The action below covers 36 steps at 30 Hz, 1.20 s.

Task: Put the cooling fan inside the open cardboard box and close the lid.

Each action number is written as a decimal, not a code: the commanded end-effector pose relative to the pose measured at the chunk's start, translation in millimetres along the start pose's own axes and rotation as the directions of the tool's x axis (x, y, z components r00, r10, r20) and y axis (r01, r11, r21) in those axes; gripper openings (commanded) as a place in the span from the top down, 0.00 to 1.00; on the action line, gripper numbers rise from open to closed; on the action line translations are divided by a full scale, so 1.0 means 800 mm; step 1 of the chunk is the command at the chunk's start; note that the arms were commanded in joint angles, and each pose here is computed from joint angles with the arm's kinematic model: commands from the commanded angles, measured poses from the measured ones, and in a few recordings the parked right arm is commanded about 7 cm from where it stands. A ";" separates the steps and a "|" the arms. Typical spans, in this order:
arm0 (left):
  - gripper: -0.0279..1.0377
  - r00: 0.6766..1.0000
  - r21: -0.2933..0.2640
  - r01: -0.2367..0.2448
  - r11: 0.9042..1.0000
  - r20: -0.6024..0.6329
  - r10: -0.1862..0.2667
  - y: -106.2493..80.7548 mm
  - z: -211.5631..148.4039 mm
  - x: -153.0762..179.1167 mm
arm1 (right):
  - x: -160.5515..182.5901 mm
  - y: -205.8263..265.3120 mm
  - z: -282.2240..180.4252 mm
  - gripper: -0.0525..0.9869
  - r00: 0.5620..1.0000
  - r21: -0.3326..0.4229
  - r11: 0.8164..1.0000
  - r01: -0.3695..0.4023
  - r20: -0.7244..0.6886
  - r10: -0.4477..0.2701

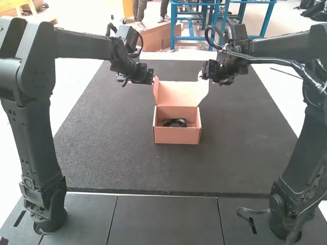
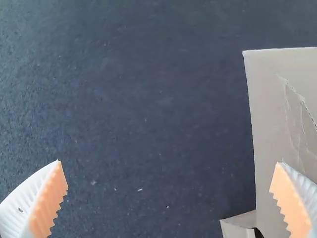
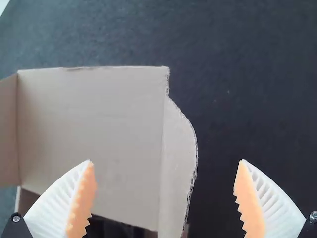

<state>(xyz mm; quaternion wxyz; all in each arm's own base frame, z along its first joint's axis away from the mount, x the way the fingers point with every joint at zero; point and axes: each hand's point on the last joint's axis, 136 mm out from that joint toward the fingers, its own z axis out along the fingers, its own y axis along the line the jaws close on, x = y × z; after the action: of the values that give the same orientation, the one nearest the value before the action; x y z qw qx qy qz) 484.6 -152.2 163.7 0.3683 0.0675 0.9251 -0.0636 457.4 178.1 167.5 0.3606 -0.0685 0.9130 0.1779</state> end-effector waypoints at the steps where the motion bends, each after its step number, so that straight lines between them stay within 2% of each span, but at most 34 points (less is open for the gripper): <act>1: 0.06 1.000 0.025 -0.012 1.000 0.024 0.012 -0.010 -0.005 -0.015 | -0.010 0.001 -0.004 0.39 1.000 -0.012 1.000 -0.023 0.010 0.024; 2: 0.06 1.000 0.025 -0.012 1.000 0.022 0.012 -0.010 -0.005 -0.014 | -0.007 0.002 -0.003 0.43 1.000 -0.014 1.000 -0.025 0.001 0.025; 5: 0.06 1.000 0.023 -0.014 1.000 0.012 0.014 -0.010 -0.005 -0.011 | -0.002 0.004 -0.003 0.45 0.999 -0.026 0.999 -0.031 -0.012 0.030; 7: 0.06 1.000 0.022 -0.015 1.000 0.007 0.014 -0.009 -0.005 -0.010 | 0.000 0.006 -0.002 0.57 0.999 -0.031 0.999 -0.040 -0.018 0.039; 11: 0.06 1.000 0.021 -0.015 1.000 -0.002 0.015 -0.009 -0.005 -0.007 | 0.003 0.006 0.000 0.74 0.999 -0.036 0.998 -0.050 -0.020 0.050; 17: 0.06 1.000 0.020 -0.015 1.000 -0.009 0.015 -0.008 -0.005 -0.005 | 0.007 0.009 0.004 0.77 0.998 -0.049 0.997 -0.057 -0.031 0.056; 29: 0.06 1.000 0.018 -0.013 1.000 -0.023 0.013 -0.008 -0.007 -0.001 | 0.024 0.003 0.023 0.77 0.994 -0.042 0.996 -0.072 -0.079 0.069; 32: 0.06 1.000 0.018 -0.014 1.000 -0.023 0.015 -0.008 -0.007 -0.001 | 0.021 0.004 0.023 0.90 0.995 -0.045 0.996 -0.072 -0.071 0.069; 36: 0.06 1.000 0.018 -0.014 1.000 -0.023 0.015 -0.008 -0.007 -0.001 | 0.017 0.005 0.022 0.91 0.995 -0.046 0.996 -0.081 -0.062 0.078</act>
<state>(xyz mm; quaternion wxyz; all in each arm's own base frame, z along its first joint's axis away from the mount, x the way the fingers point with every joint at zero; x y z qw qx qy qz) 474.7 -149.5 154.3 0.3425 0.0696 0.9351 -0.0585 453.1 187.8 137.7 0.3130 -0.0527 0.9257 0.2056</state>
